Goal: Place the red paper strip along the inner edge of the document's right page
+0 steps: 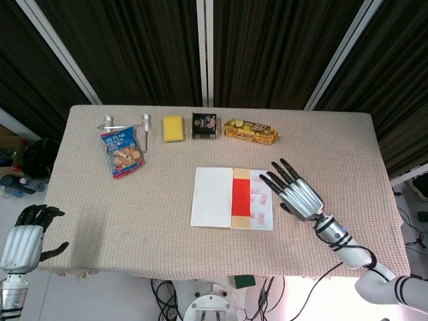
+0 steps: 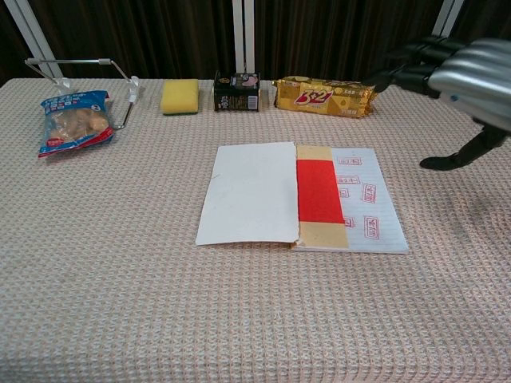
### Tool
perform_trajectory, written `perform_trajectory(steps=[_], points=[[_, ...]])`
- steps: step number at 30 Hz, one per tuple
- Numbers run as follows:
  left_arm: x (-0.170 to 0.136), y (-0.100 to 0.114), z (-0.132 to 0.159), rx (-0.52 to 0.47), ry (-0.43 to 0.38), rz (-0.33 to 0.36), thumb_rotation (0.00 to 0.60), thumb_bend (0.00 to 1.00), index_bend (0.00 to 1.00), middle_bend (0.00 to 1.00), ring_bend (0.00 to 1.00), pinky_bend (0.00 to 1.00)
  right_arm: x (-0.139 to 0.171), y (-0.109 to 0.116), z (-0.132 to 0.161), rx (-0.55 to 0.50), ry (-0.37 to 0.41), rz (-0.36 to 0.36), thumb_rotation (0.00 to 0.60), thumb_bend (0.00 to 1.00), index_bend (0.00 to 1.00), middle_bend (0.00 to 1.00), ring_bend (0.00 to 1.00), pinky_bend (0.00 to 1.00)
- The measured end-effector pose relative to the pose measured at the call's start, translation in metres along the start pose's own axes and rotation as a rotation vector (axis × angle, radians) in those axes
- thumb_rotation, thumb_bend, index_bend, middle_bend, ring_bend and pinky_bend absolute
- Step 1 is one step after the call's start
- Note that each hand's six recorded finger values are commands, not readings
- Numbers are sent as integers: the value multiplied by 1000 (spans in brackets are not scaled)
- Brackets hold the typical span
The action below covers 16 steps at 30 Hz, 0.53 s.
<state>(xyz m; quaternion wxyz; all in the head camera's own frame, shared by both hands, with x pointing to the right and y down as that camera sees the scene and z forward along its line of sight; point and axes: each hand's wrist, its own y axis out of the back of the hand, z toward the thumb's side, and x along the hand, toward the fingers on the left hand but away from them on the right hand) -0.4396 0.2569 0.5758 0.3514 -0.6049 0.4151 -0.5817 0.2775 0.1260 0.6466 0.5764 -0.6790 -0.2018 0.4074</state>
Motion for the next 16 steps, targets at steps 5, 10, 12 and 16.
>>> perform_trajectory(steps=[5, 10, 12, 16], points=[[8, 0, 7, -10, -26, 14, 600, 0, 322, 266, 169, 159, 65, 22, -53, -61, -247, -52, 600, 146, 85, 103, 0, 21], [14, -1, 16, 3, -55, 17, 600, 0, 322, 266, 169, 160, 135, 29, -79, -131, -420, -60, 600, 146, 51, 71, 0, 1], [16, -2, 19, 7, -62, 22, 600, 0, 322, 266, 169, 159, 155, 31, -82, -155, -457, -65, 600, 146, 50, 68, 0, 0], [19, -1, 22, 8, -69, 28, 600, 0, 322, 266, 169, 159, 187, 29, -83, -199, -491, -60, 600, 147, 49, 65, 0, 0]])
